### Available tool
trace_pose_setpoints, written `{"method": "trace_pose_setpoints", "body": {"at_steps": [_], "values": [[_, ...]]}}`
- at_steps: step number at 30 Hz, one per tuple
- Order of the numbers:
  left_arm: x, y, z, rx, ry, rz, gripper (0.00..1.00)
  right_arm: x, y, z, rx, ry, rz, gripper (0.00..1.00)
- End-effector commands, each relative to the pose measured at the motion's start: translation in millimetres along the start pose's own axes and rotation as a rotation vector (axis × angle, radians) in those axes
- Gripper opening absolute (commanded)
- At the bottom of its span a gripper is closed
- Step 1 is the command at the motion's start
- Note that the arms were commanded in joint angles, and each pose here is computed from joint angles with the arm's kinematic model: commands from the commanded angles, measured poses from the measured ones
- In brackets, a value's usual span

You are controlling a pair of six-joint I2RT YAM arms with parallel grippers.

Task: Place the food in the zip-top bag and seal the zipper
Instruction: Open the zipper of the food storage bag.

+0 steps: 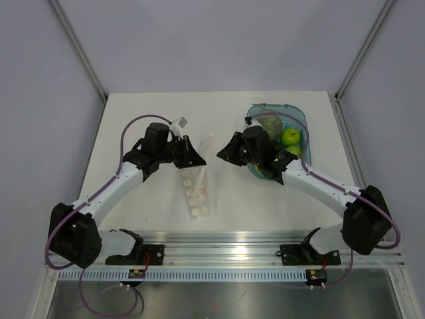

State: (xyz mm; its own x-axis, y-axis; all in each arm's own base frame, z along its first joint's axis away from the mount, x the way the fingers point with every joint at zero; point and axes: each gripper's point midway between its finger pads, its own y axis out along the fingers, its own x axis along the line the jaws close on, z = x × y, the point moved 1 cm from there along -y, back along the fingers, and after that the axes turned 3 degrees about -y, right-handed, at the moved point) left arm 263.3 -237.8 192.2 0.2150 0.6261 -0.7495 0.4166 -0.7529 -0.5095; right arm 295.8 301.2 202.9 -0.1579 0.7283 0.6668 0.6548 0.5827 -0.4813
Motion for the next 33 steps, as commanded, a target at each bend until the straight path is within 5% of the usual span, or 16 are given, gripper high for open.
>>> {"method": "trace_pose_setpoints", "body": {"at_steps": [1, 6, 10, 15, 20, 26, 33], "values": [[-28, -7, -13, -0.012, 0.055, 0.110, 0.00, 24, 10, 3, 0.053, 0.004, -0.086, 0.30], [-33, -25, -46, -0.069, 0.168, 0.037, 0.00, 38, 9, 1, 0.057, 0.042, -0.144, 0.43], [-35, -57, -88, -0.115, 0.313, -0.196, 0.00, 33, -4, -16, -0.031, 0.033, -0.095, 0.43], [-57, -79, -120, -0.167, 0.450, -0.280, 0.00, 25, -24, -29, -0.111, 0.024, -0.055, 0.43], [-27, -37, -77, 0.013, 0.402, -0.270, 0.00, 7, -25, -18, -0.100, 0.031, -0.011, 0.42], [-1, 26, -18, 0.158, 0.200, -0.036, 0.00, -6, -11, -1, -0.048, 0.053, 0.007, 0.43], [-4, 40, -3, 0.157, 0.113, 0.098, 0.00, -2, 5, 18, 0.019, 0.143, -0.080, 0.43]]}}
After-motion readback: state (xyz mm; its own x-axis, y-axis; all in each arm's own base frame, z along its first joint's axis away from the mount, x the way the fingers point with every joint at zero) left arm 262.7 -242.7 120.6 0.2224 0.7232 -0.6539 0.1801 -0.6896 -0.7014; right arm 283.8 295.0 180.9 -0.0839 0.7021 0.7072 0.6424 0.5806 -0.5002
